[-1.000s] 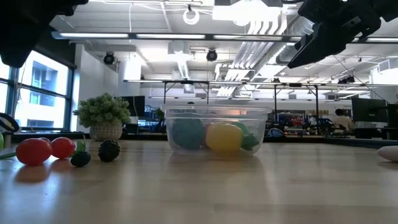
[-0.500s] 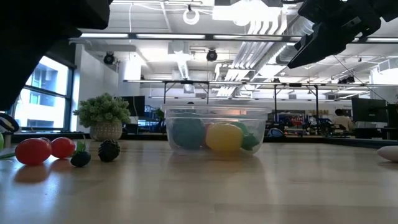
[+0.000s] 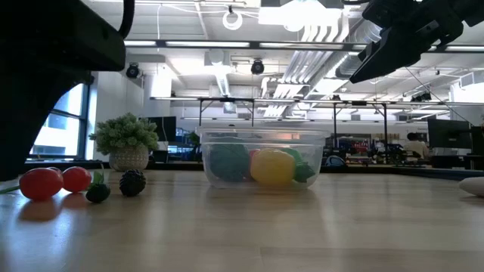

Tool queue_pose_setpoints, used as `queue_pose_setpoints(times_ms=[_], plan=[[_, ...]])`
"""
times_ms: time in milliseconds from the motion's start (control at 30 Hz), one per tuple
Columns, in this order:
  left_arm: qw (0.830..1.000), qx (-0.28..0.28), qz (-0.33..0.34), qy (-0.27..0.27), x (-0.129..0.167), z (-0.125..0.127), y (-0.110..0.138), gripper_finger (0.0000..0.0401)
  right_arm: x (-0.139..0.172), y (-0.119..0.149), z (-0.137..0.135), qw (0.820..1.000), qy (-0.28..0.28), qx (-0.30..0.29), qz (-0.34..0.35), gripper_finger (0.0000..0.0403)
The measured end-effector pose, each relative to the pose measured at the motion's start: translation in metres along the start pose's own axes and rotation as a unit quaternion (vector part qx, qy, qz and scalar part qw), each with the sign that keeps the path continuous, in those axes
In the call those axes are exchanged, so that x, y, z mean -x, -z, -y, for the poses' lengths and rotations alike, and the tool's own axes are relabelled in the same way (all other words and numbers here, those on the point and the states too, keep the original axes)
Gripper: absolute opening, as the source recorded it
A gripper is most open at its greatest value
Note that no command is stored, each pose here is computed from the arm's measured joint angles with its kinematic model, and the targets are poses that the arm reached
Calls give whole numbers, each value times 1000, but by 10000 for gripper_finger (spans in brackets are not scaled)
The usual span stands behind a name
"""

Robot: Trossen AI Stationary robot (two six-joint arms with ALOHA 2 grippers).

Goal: Pick and placing Produce into tupperware
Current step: Put the green cabbage into the transparent bin

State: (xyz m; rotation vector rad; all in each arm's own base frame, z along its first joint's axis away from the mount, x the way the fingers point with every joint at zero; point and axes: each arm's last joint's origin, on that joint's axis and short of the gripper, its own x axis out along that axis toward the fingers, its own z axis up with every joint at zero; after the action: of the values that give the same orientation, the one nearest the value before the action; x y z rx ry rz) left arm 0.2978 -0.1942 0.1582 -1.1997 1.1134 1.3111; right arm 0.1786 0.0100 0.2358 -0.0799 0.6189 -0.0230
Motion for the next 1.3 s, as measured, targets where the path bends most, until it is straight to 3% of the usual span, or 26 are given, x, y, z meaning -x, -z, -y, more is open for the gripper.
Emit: queue_pose_setpoints(times_ms=[500, 1300], plan=[[1000, 12, -1, 5, -10, -2, -1, 355, 0, 0, 0, 1000, 0, 0, 0, 67], [1000, 12, 0, 6, -10, -2, -1, 263, 0, 0, 0, 1000, 0, 0, 0, 67]])
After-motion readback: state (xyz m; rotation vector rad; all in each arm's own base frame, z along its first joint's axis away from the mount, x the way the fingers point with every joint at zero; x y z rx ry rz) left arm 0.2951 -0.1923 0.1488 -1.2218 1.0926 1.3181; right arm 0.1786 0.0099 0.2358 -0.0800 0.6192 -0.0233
